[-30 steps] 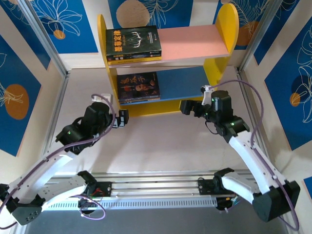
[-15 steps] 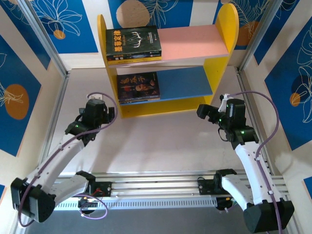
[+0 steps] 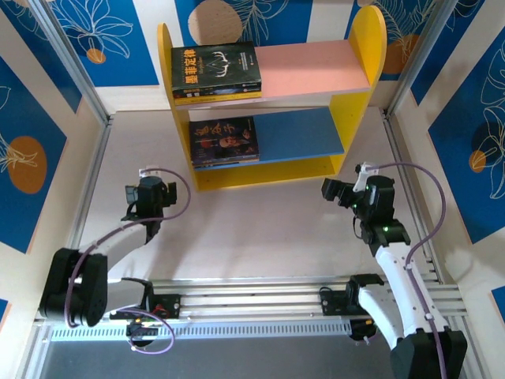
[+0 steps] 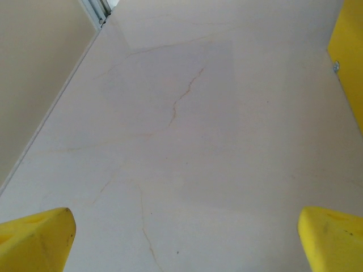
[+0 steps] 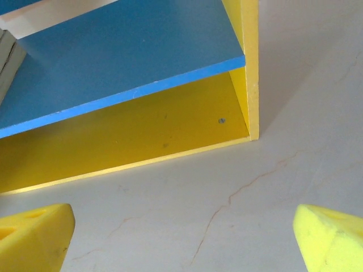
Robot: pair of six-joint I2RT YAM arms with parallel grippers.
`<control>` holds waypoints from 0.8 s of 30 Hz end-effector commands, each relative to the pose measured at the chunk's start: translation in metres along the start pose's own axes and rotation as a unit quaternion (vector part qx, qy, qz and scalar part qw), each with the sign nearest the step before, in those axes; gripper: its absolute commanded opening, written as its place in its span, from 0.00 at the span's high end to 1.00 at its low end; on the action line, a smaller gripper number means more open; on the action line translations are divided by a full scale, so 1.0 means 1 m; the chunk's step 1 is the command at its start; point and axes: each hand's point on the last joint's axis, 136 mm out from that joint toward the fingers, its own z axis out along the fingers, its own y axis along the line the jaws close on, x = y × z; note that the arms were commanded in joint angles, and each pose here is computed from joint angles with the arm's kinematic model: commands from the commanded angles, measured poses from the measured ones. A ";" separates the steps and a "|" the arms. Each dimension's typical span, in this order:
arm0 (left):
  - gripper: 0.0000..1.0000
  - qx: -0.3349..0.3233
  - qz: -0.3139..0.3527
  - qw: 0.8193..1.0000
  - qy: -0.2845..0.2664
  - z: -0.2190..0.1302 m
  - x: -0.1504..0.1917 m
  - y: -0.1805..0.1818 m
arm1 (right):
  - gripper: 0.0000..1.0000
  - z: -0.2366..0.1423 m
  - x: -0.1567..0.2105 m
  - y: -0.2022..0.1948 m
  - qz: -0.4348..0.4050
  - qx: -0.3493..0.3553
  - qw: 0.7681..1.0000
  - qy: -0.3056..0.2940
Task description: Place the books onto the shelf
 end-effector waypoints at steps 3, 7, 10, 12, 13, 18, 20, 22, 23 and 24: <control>0.00 0.017 -0.024 0.995 -0.095 0.010 -0.024 -0.005 | 0.01 0.000 -0.022 -0.001 -0.067 -0.004 0.991 -0.112; 0.00 0.043 -0.014 0.992 -0.119 0.013 -0.021 -0.014 | 0.01 0.010 -0.015 -0.013 -0.069 0.011 0.992 -0.108; 0.00 0.067 -0.005 0.989 -0.128 0.020 -0.011 -0.025 | 0.01 0.019 -0.013 -0.019 -0.058 0.014 0.993 -0.103; 0.00 0.078 0.006 0.989 -0.128 0.026 -0.007 -0.032 | 0.01 0.028 -0.010 -0.022 -0.054 0.011 0.993 -0.106; 0.00 0.066 -0.003 0.990 -0.121 0.028 -0.008 -0.028 | 0.01 0.032 -0.009 -0.024 -0.050 0.010 0.993 -0.105; 0.00 0.058 -0.006 0.992 -0.110 0.030 -0.005 -0.024 | 0.01 0.058 -0.001 -0.031 -0.036 0.005 0.995 -0.094; 0.00 0.059 -0.008 0.992 -0.109 0.030 -0.006 -0.025 | 0.01 0.069 0.003 -0.034 -0.035 0.003 0.995 -0.089; 0.00 0.060 -0.006 0.992 -0.111 0.031 -0.006 -0.025 | 0.01 0.078 0.007 -0.036 -0.034 -0.003 0.996 -0.085; 0.00 0.059 -0.007 0.992 -0.110 0.031 -0.006 -0.025 | 0.01 0.082 0.008 -0.036 -0.034 -0.007 0.996 -0.084; 0.00 0.060 -0.006 0.992 -0.112 0.031 -0.006 -0.025 | 0.01 0.086 0.010 -0.036 -0.033 -0.010 0.996 -0.082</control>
